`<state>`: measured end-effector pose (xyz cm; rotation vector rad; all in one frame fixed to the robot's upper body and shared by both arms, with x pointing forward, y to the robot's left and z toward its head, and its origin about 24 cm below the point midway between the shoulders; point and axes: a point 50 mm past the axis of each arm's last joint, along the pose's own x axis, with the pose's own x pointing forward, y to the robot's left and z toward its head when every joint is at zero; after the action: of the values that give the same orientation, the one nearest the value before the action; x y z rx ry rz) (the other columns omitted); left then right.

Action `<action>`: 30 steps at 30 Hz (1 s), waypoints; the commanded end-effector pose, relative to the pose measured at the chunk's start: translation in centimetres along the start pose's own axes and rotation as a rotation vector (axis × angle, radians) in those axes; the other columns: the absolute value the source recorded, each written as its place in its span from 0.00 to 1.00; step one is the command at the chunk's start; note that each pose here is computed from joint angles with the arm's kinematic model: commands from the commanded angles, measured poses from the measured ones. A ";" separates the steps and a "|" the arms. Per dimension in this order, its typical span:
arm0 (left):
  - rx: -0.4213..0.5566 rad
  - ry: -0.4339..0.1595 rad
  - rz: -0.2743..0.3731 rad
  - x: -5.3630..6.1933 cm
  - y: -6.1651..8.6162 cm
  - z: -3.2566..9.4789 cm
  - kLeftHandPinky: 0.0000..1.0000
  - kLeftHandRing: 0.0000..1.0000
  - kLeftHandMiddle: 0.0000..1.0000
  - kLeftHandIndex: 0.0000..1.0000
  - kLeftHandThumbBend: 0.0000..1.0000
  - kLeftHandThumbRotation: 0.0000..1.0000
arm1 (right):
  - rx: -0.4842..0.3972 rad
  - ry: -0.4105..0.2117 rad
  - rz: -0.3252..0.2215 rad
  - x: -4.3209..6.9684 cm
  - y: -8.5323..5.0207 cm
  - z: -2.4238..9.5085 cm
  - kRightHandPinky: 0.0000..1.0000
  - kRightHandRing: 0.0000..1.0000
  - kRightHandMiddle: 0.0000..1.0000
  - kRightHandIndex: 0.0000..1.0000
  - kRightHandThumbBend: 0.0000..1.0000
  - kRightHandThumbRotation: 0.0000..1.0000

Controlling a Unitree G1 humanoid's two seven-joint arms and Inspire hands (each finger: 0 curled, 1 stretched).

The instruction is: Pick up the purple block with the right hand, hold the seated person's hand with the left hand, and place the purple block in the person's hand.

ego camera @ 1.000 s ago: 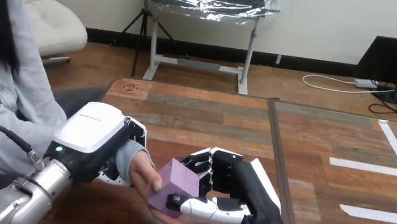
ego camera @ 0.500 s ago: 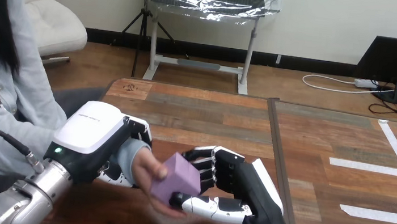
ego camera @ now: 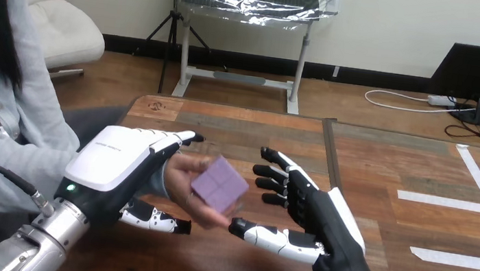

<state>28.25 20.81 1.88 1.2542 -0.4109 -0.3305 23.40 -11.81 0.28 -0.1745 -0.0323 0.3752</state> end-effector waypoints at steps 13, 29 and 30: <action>-0.064 -0.014 0.106 -1.2 0.4 1.0 0.87 0.91 0.91 0.94 1.00 0.46 | -0.006 -0.179 -0.105 2.2 -5.0 3.7 0.83 0.85 0.85 0.92 0.82 0.24; -0.141 -0.019 0.259 -2.7 0.6 1.4 0.97 0.99 0.99 0.99 1.00 0.56 | 0.015 -0.296 -0.136 1.9 -6.6 4.7 0.87 0.88 0.86 0.93 0.94 0.35; -0.145 -0.021 0.264 -2.8 0.6 1.4 0.98 0.99 0.99 1.00 1.00 0.56 | 0.015 -0.302 -0.136 1.9 -6.6 4.7 0.87 0.89 0.86 0.93 0.95 0.35</action>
<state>23.94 21.14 -0.06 1.1077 -0.4216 -0.2570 25.77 -16.51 3.54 -0.1059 -0.2000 0.2543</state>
